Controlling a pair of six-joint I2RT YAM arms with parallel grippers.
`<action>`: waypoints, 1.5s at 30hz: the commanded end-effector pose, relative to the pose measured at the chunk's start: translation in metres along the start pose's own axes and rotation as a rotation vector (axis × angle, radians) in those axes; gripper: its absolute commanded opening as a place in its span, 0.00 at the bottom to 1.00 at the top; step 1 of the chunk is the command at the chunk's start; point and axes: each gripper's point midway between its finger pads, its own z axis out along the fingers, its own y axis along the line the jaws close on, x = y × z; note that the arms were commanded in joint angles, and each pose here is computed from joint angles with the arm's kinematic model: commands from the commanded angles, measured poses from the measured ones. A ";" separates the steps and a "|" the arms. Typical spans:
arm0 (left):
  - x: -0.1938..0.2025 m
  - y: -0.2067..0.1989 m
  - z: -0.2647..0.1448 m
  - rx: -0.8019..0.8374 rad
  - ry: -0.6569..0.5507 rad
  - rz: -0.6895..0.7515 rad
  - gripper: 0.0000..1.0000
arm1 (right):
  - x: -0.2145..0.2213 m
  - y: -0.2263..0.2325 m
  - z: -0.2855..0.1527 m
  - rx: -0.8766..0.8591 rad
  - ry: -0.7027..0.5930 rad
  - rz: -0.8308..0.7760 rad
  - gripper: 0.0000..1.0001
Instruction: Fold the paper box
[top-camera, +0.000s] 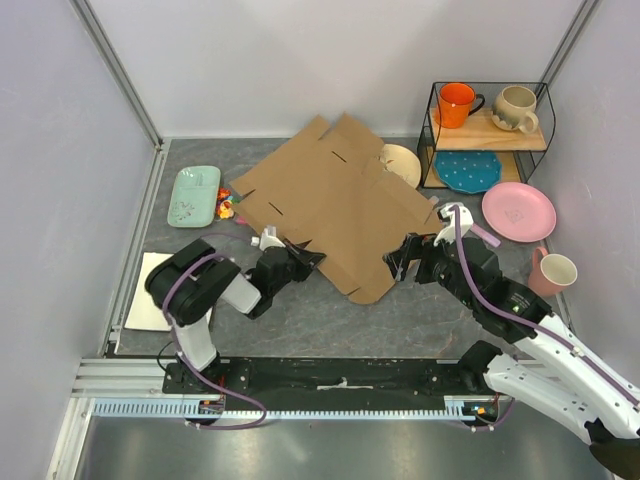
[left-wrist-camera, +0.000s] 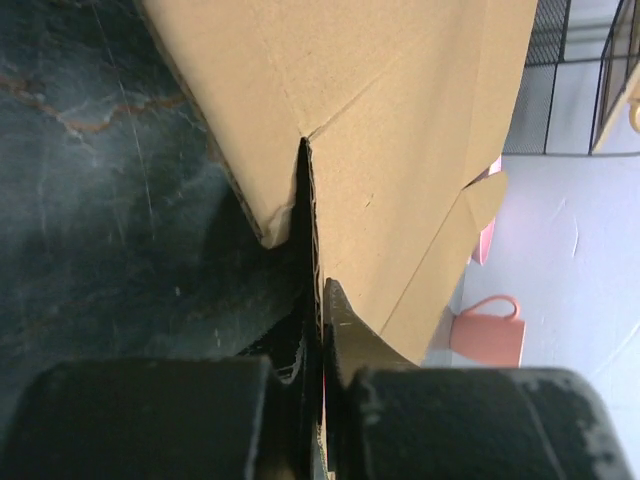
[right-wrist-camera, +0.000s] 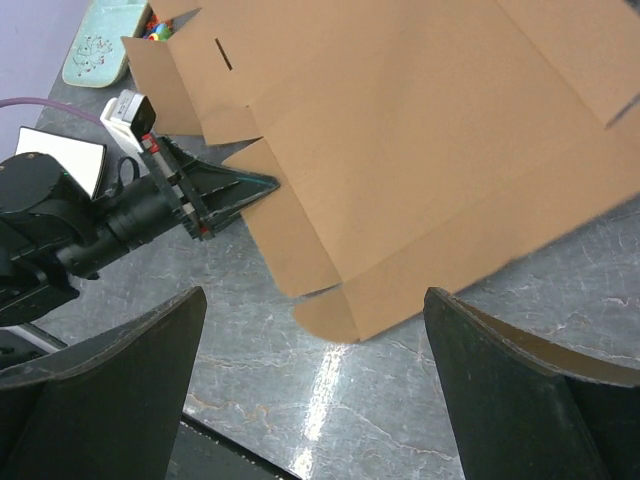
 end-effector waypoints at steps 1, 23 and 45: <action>-0.003 -0.020 -0.032 0.067 0.103 0.109 0.02 | -0.033 0.011 -0.010 -0.022 -0.081 0.000 0.98; 0.005 -0.060 -0.178 0.125 0.793 0.391 0.02 | -0.034 0.029 -0.034 -0.139 -0.053 -0.013 0.98; -0.145 -0.071 -0.115 -0.339 0.172 0.504 0.99 | -0.032 0.014 -0.015 -0.048 -0.058 -0.074 0.98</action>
